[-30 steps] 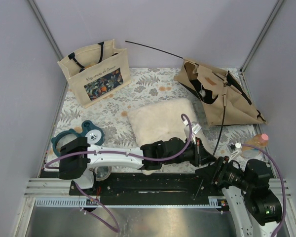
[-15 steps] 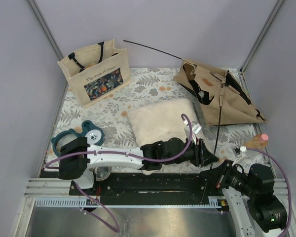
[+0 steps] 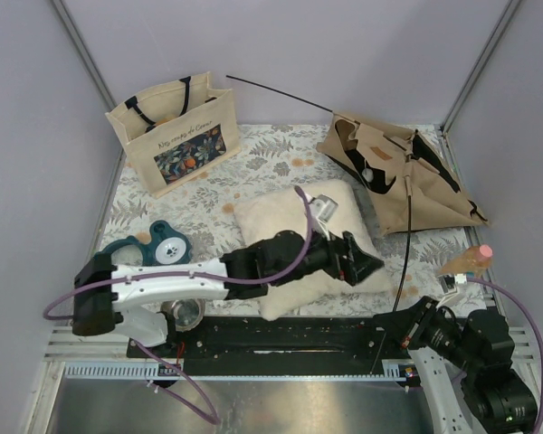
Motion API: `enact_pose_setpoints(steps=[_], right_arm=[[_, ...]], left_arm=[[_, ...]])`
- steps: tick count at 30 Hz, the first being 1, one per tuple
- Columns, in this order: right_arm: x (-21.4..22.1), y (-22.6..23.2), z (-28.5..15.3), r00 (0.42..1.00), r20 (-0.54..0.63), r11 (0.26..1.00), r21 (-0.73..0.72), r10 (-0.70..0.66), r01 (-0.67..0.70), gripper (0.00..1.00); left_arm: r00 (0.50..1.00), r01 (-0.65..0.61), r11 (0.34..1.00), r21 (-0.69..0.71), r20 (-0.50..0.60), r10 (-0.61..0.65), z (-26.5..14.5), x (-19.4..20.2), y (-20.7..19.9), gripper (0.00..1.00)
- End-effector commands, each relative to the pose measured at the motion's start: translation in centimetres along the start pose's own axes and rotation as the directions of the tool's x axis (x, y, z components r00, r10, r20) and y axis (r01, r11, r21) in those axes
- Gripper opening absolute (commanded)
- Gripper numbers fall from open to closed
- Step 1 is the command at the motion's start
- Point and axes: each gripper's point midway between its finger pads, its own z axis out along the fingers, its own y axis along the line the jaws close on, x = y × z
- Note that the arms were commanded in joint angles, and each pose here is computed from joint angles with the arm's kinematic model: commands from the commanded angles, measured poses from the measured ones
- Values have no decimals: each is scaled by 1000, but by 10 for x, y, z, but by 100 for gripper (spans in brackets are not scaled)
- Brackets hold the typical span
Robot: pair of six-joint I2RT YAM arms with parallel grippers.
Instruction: Set up the pet tent
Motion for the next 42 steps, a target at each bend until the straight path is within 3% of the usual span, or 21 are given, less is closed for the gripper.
enact_pose_setpoints(steps=[1, 7, 13, 16, 20, 24, 35, 39, 42], right_arm=[[-38, 27, -10, 978, 194, 994, -63, -76, 90, 0], [-55, 49, -12, 979, 193, 993, -82, -67, 84, 0], [-77, 75, -20, 974, 226, 992, -115, -16, 43, 0], [-81, 82, -23, 976, 217, 993, -116, -9, 35, 0], [-82, 84, -23, 977, 212, 994, -110, 3, 21, 0], [-80, 81, -20, 980, 198, 994, -107, 22, 0, 0], [-77, 82, -18, 984, 171, 993, -114, 57, -38, 0], [-75, 81, -19, 984, 168, 993, -113, 64, -45, 0], [-73, 78, -16, 985, 157, 993, -108, 71, -54, 0]], left_arm=[[985, 23, 993, -114, 174, -2, -38, -58, 29, 99], [975, 15, 986, -166, 222, 22, -47, -56, 71, 95], [986, -63, 983, -170, 143, 88, -15, -15, 103, 89], [979, -117, 982, -146, 148, 139, -3, 1, 116, 80], [970, -130, 991, -6, 208, 129, 15, 3, 103, 72], [972, -135, 988, 74, 205, 117, 39, 4, 88, 70], [900, -294, 954, 59, 354, 255, 83, -7, 96, 75], [895, -347, 937, 31, 311, 321, 105, -1, 102, 72], [885, -352, 936, -26, 315, 342, 115, -6, 109, 63]])
